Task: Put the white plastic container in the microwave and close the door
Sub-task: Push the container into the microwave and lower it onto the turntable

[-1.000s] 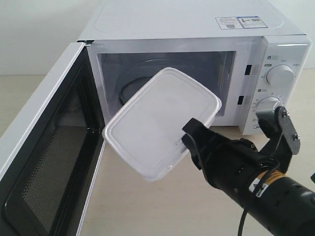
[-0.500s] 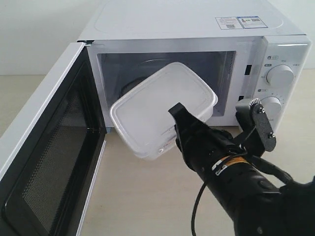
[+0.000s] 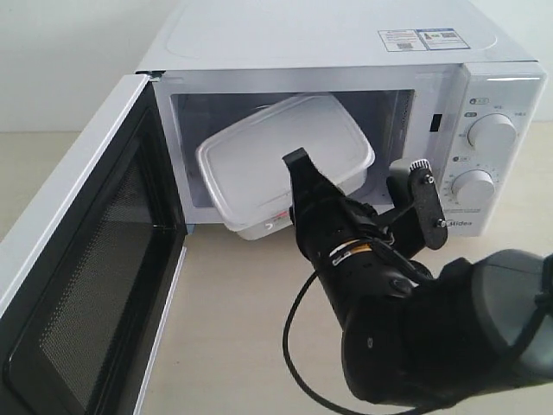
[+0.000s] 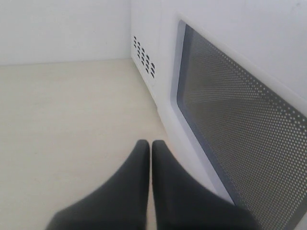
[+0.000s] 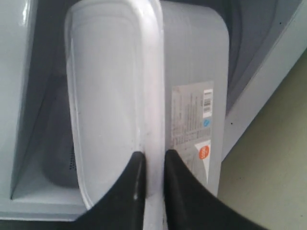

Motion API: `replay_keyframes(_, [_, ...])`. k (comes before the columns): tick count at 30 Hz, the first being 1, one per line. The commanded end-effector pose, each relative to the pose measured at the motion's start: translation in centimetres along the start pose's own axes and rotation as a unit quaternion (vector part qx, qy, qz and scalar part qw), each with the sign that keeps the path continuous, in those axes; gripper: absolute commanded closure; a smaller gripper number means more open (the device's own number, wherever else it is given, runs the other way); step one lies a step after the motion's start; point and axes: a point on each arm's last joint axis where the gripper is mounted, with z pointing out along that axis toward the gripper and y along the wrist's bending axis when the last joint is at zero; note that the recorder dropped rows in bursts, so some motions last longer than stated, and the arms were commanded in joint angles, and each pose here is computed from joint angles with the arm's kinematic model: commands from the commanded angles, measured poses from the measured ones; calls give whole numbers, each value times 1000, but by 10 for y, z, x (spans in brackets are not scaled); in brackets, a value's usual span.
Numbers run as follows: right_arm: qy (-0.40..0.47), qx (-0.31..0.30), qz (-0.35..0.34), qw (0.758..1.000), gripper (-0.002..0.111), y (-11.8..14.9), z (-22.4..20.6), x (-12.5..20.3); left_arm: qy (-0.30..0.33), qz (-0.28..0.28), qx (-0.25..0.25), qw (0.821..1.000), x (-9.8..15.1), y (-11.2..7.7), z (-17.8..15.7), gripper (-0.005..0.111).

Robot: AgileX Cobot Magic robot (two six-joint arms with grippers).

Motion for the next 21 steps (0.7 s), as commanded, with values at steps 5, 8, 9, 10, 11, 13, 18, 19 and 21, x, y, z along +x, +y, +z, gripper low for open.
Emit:
replay_keyframes(5, [-25,-8,10,1000,109,-1,19,-10,0,-4,-2,1000,1,0,0,103])
replay_keyframes(8, [-29,-11,25,999,109,-1,26,-12,0,-4,-2,1000,1,0,0,103])
replay_keyframes(9, [-28,-13,27,999,109,-1,27,-11,0,-4,-2,1000,1,0,0,103])
replay_keyframes(10, [-30,-14,27,999,109,0,29,-11,0,-4,-2,1000,1,0,0,103])
replay_keyframes(11, [-34,-13,30,999,109,0,31,-13,0,-4,-2,1000,1,0,0,103])
replay_keyframes(13, [-34,-19,34,999,109,3,35,-11,0,-4,-2,1000,1,0,0,103])
replay_keyframes(18, [-26,-29,38,999,109,6,46,-5,0,-4,-2,1000,1,0,0,103])
replay_keyframes(19, [-26,-29,38,999,109,6,47,-4,0,-4,-2,1000,1,0,0,103])
replay_keyframes(21, [-26,-31,39,998,109,6,51,-1,0,-4,-2,1000,1,0,0,103])
